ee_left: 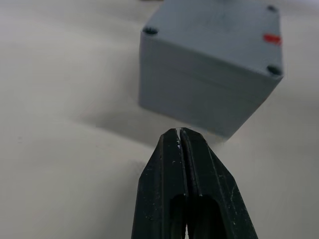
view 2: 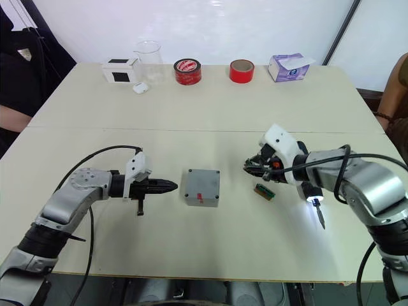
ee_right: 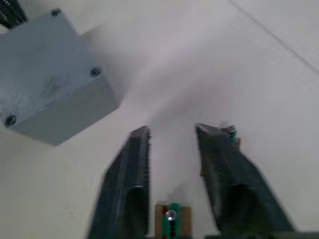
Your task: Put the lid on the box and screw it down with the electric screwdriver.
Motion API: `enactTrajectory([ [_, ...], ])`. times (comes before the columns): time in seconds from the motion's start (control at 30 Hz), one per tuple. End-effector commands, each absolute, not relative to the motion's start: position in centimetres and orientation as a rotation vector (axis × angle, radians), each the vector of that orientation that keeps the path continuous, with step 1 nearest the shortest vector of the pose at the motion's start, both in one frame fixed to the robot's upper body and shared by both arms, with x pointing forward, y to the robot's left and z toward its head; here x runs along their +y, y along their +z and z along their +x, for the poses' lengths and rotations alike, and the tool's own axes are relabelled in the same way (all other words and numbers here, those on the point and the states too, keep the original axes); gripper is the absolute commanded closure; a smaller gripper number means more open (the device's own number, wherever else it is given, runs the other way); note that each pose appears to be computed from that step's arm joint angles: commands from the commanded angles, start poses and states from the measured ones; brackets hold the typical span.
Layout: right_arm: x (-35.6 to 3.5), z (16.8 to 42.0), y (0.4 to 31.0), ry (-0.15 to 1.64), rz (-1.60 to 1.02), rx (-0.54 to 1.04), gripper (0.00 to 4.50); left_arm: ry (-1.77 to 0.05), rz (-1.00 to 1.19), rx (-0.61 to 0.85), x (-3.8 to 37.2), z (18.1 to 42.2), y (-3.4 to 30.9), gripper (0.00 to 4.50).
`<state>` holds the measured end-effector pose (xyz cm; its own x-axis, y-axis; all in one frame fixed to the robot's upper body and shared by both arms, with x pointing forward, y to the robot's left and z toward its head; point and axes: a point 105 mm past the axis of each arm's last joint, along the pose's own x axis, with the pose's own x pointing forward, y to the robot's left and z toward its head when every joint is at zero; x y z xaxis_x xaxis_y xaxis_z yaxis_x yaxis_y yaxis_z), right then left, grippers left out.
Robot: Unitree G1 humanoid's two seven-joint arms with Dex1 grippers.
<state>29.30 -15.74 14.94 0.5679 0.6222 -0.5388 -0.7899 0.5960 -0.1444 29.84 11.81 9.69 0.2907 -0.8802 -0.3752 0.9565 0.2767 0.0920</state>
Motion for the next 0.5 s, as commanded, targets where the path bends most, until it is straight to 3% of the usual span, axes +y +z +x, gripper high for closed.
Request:
enactTrajectory([
  [0.03, -13.8, 28.2, 14.0, 0.935, -0.418, 0.441, 4.49, -1.255, 0.355, 0.215, 11.1, 30.6, 10.5, 4.50],
  [0.3, -10.7, 27.9, 11.8, 0.995, -0.410, 0.444, 4.49, -1.289, 0.347, 0.179, 8.8, 31.4, 10.6, 4.50],
  [0.5, -9.4, 25.9, 11.3, 1.097, -0.402, 0.495, 4.49, -1.300, 0.334, 0.152, 7.0, 32.4, 10.6, 4.50],
])
